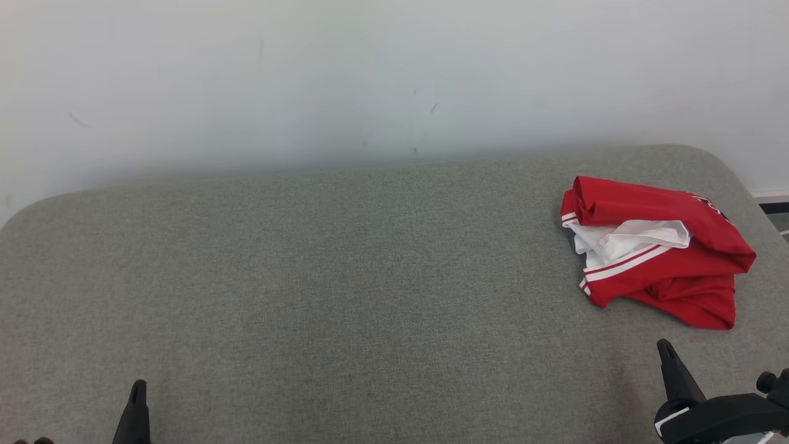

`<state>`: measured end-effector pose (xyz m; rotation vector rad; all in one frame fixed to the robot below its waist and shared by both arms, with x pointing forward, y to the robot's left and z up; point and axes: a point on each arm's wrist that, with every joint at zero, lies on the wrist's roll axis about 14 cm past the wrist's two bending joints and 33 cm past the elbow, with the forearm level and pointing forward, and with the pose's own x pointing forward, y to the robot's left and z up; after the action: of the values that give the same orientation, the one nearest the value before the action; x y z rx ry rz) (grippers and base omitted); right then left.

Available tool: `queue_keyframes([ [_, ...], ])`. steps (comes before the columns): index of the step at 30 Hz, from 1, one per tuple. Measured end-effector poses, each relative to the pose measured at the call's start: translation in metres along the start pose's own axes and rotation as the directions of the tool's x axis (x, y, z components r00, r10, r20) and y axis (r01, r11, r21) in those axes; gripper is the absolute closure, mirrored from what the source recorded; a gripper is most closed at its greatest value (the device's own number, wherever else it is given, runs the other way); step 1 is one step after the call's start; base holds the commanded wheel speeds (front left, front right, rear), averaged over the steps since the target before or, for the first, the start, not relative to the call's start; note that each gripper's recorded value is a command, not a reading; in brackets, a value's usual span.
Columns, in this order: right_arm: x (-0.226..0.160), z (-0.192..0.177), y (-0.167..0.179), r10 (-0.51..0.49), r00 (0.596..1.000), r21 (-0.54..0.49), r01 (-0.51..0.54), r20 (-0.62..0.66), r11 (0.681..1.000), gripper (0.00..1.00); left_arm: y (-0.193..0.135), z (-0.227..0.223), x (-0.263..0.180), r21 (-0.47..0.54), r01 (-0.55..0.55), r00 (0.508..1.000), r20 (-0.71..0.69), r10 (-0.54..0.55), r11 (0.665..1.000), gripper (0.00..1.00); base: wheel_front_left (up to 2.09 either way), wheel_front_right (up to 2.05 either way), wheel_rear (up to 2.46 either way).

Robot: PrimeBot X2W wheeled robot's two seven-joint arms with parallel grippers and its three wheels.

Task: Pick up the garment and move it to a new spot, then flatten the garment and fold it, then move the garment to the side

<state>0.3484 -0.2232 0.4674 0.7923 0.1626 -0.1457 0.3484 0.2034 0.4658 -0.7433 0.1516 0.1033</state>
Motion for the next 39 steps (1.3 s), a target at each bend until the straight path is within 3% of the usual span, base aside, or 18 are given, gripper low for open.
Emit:
queue_keyframes([
  [19, 0.011, -0.002, 0.010, 0.037, 0.999, 0.269, -0.034, -0.006, 0.963, 1.00, -0.005, -0.003, 0.009, -0.281, 0.010, 1.000, -0.021, -0.016, 0.960, 1.00, 0.00, 0.00, 0.00],
  [39, 0.020, -0.004, 0.019, 0.082, 0.997, 0.562, -0.072, 0.007, 0.824, 1.00, -0.017, 0.000, 0.022, -0.587, 0.056, 0.997, -0.010, -0.076, 0.807, 1.00, 0.00, 0.00, 0.00],
])
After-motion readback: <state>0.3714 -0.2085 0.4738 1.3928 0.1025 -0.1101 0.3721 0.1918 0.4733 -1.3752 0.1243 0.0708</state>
